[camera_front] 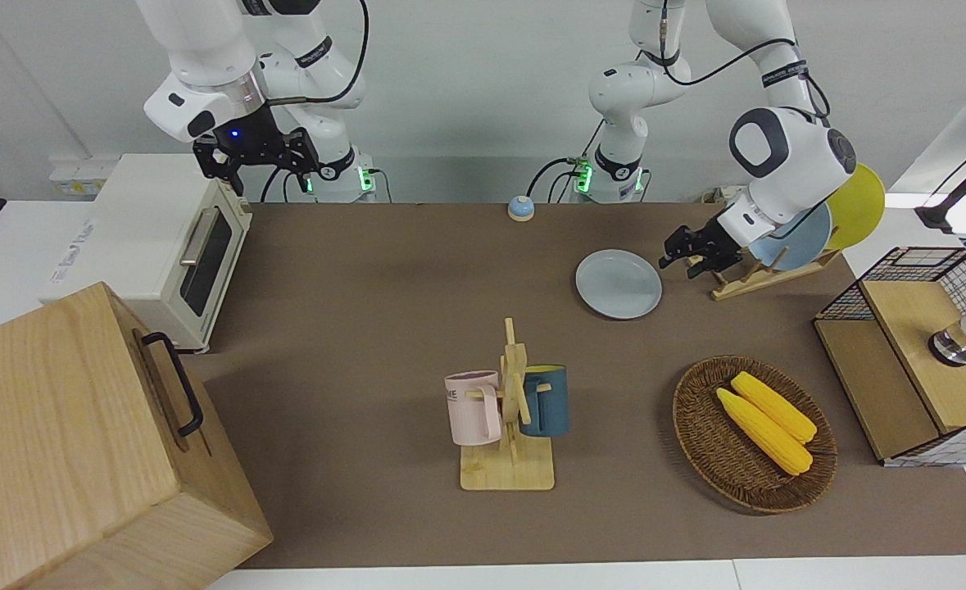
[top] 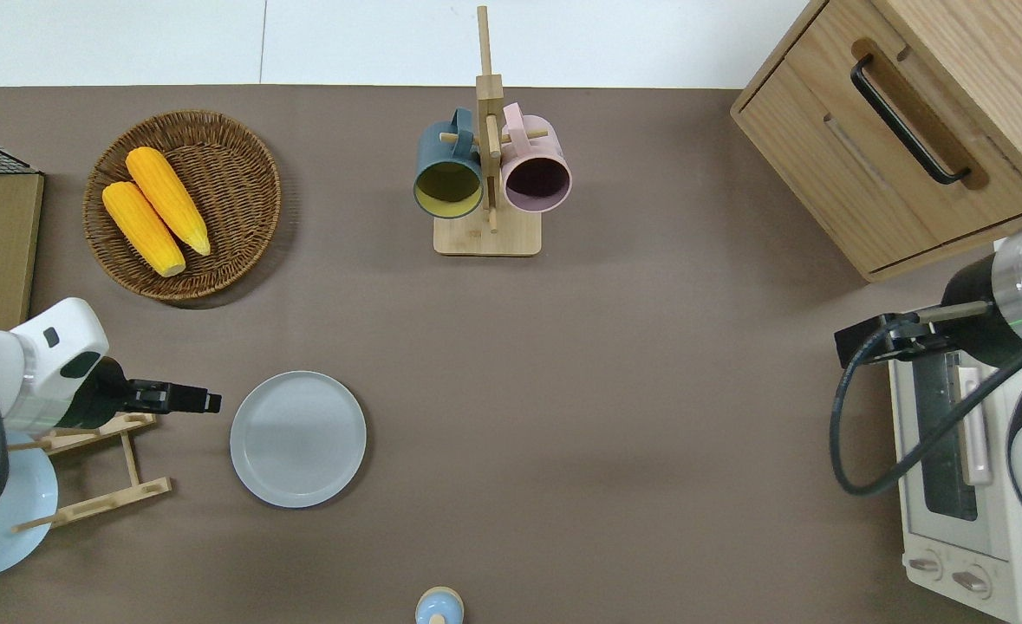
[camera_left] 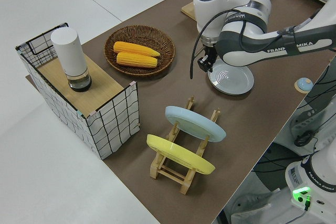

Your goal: Pick gray plate from low plate rack and place it on table with left arm

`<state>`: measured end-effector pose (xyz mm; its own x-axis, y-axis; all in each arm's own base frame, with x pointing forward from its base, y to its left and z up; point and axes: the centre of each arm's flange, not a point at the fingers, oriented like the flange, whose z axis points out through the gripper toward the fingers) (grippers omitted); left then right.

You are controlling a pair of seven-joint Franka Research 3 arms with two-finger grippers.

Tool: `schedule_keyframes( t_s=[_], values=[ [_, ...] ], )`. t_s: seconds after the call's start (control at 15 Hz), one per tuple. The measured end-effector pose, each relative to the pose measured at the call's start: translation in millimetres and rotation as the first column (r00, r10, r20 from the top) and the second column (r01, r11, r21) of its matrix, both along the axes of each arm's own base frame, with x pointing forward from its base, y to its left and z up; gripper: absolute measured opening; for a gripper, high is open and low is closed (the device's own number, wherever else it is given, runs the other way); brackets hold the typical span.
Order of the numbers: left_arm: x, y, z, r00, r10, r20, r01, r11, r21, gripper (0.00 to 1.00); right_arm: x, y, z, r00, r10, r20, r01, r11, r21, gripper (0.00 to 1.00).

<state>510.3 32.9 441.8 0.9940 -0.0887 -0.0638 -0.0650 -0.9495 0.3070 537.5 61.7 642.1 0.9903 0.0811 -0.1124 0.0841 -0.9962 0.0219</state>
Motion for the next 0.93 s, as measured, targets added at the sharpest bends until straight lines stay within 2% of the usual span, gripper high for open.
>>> schedule_keyframes(
  t_s=[0.13,0.2,0.27,0.47,0.67,0.93],
  values=[
    [9.2,-4.4,49.3,0.9991,0.041,0.008,-0.042,0.997,0.066,0.86,0.0,0.0,0.0,1.0,0.0,0.0,0.0,1.0,0.0,0.99],
    [12.5,-7.7,67.3,0.998,0.061,0.018,-0.062,0.994,0.087,0.95,0.0,0.0,0.0,1.0,0.0,0.0,0.0,1.0,0.0,0.99],
    [15.9,-13.2,88.2,0.9969,0.073,0.03,-0.076,0.99,0.122,0.98,0.0,0.0,0.0,1.0,0.0,0.0,0.0,1.0,0.0,0.99],
    [18.3,-28.4,125.1,0.9984,0.033,0.047,-0.041,0.981,0.189,0.99,0.0,0.0,0.0,1.0,0.0,0.0,0.0,1.0,0.0,0.99],
    [17.9,-37.0,166.2,0.9969,-0.014,0.077,-0.007,0.965,0.263,1.0,0.0,0.0,0.0,1.0,0.0,0.0,0.0,1.0,0.0,0.99],
    [18.8,-41.3,176.4,0.9953,-0.027,0.093,0.0,0.961,0.277,1.0,0.0,0.0,0.0,1.0,0.0,0.0,0.0,1.0,0.0,0.99]
  ],
)
